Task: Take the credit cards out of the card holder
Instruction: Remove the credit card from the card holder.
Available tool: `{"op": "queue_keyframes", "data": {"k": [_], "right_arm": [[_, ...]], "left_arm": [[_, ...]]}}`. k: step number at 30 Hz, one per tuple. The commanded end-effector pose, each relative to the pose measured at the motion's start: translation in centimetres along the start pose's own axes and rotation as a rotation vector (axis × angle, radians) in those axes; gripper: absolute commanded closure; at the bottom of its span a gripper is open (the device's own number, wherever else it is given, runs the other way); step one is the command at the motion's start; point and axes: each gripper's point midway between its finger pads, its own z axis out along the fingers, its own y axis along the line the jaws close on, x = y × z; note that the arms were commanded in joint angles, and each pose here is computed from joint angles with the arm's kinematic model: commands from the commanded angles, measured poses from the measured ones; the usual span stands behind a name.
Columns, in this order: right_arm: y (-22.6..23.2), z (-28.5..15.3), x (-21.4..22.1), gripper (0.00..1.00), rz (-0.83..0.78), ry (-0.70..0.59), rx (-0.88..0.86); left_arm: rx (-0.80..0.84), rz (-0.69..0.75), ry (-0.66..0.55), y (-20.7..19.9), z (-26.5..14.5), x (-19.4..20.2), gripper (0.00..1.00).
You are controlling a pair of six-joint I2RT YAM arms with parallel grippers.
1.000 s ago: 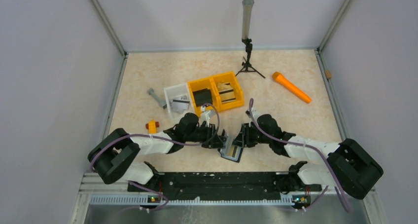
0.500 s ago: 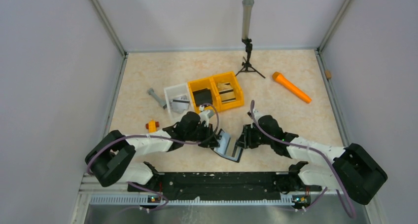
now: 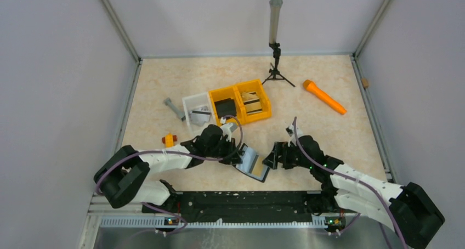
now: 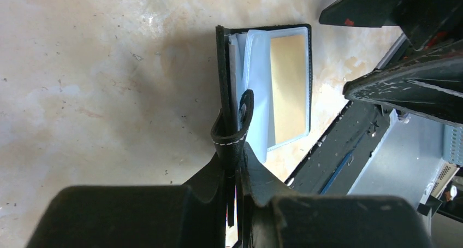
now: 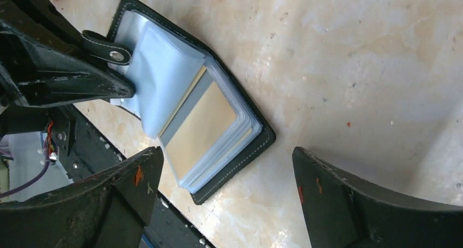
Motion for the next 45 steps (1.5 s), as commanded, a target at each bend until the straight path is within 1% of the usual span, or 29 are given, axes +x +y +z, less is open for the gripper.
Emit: {"op": "queue_keyframes", "data": {"k": [1, 5, 8, 10, 17, 22, 25, 30, 36, 45], "right_arm": [[0.3, -0.4, 0.2, 0.06, 0.089, -0.030, -0.017], [-0.2, -0.7, 0.0, 0.04, 0.187, -0.059, 0.022], [0.4, -0.8, -0.1, 0.04, 0.152, -0.070, -0.025], [0.7, -0.8, -0.3, 0.03, 0.169, -0.082, -0.047], [3.3, -1.0, -0.7, 0.05, 0.257, -0.120, -0.232], [5.0, -1.6, -1.6, 0.05, 0.261, -0.159, -0.329], [6.5, -2.5, -2.5, 0.07, 0.273, -0.188, -0.407], [8.6, -3.9, -4.2, 0.07, 0.317, -0.237, -0.514], [9.9, -4.8, -6.0, 0.07, 0.431, -0.274, -0.581], [11.2, -5.1, -7.2, 0.06, 0.462, -0.290, -0.649]], "left_arm": [[0.064, 0.013, -0.073, -1.6, -0.7, -1.4, 1.00], [0.149, -0.028, -0.133, -3.4, -1.5, -2.3, 1.00], [0.238, -0.063, -0.189, -5.2, -2.4, -3.3, 1.00], [0.287, -0.088, -0.218, -6.0, -3.0, -3.8, 1.00], [0.450, -0.132, -0.335, -8.6, -6.1, -5.6, 1.00], [0.538, -0.169, -0.454, -9.7, -8.9, -6.9, 1.00], [0.569, -0.177, -0.499, -10.3, -10.3, -7.5, 1.00], [0.607, -0.173, -0.531, -11.5, -11.8, -8.4, 1.00], [0.679, -0.172, -0.577, -13.2, -13.4, -9.9, 1.00], [0.756, -0.152, -0.583, -16.0, -15.1, -11.8, 1.00]]}}
